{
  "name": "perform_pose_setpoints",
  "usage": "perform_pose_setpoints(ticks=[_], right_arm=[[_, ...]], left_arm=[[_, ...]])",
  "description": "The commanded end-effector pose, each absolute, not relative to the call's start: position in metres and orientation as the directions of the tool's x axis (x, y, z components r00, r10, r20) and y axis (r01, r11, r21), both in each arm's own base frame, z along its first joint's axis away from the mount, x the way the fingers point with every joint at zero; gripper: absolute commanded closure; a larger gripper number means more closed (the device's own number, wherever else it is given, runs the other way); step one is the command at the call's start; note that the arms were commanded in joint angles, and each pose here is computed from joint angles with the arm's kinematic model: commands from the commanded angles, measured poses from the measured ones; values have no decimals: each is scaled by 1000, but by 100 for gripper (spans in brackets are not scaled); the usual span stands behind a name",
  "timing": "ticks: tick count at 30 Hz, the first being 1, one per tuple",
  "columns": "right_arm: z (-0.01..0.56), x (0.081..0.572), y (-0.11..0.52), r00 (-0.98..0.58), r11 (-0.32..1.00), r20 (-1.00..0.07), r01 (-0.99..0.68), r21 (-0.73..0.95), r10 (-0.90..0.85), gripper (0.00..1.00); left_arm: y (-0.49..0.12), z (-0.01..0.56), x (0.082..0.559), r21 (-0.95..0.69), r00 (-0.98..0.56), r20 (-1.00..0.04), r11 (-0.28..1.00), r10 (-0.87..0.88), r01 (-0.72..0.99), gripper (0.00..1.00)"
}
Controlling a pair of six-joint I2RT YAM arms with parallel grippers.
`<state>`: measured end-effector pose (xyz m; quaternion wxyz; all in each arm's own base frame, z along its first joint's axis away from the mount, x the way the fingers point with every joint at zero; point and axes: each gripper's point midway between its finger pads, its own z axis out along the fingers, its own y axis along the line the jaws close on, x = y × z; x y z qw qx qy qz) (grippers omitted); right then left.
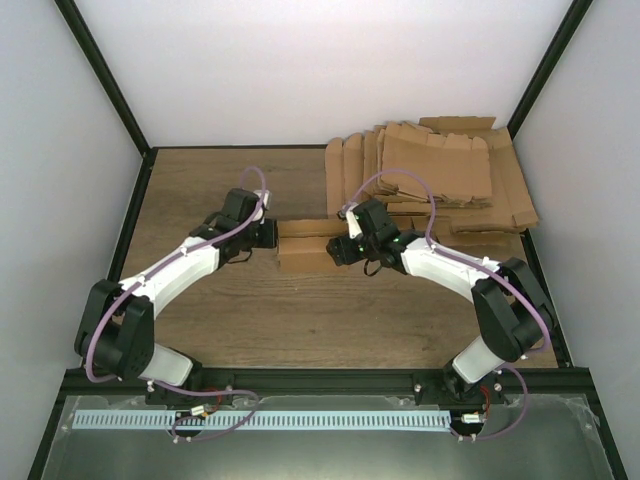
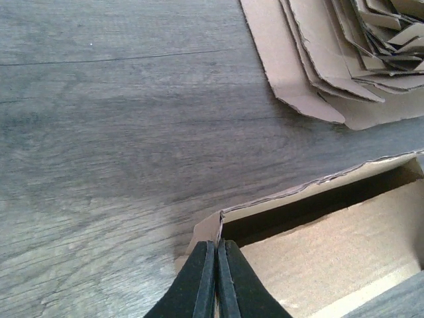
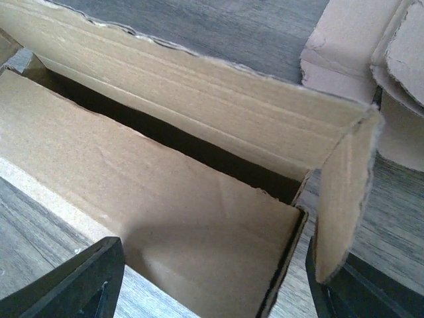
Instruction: Fold the paper box
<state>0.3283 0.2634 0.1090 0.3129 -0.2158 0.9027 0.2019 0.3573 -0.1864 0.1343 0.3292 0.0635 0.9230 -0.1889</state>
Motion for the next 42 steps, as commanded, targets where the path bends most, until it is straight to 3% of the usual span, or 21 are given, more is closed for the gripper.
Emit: perform_pose_setpoints(ticks=[1, 6, 10, 20, 26, 32, 40, 42], right_arm=[[108, 328, 268, -714, 827, -654, -509, 239, -251, 21], [109, 326, 258, -716, 849, -660, -477, 228, -225, 5], [120, 324, 244, -691, 872, -695, -447, 198, -197, 1], [186, 312, 229, -532, 854, -829, -500, 144, -172, 4], [229, 293, 259, -360, 731, -921, -667, 144, -147, 3], [263, 278, 276, -325, 623, -945, -747, 233, -36, 0], [208, 281, 303, -311, 521, -914, -842, 139, -259, 0], [204, 278, 312, -282, 473, -917, -873, 122, -284, 6]], left_arm=[[-186, 130, 345, -302, -788, -615, 925, -4, 231, 96], [-191, 134, 341, -309, -777, -629, 919, -6, 243, 96], [-196, 136, 341, -309, -765, -644, 911, 10, 272, 96], [-196, 138, 342, -288, -752, -658, 914, 27, 285, 96], [-197, 139, 341, -284, -748, -662, 914, 32, 291, 96], [-197, 140, 342, -274, -742, -669, 915, 40, 297, 96], [-198, 140, 342, -269, -737, -674, 915, 46, 302, 96], [-198, 141, 342, -266, -736, -675, 915, 47, 302, 96]])
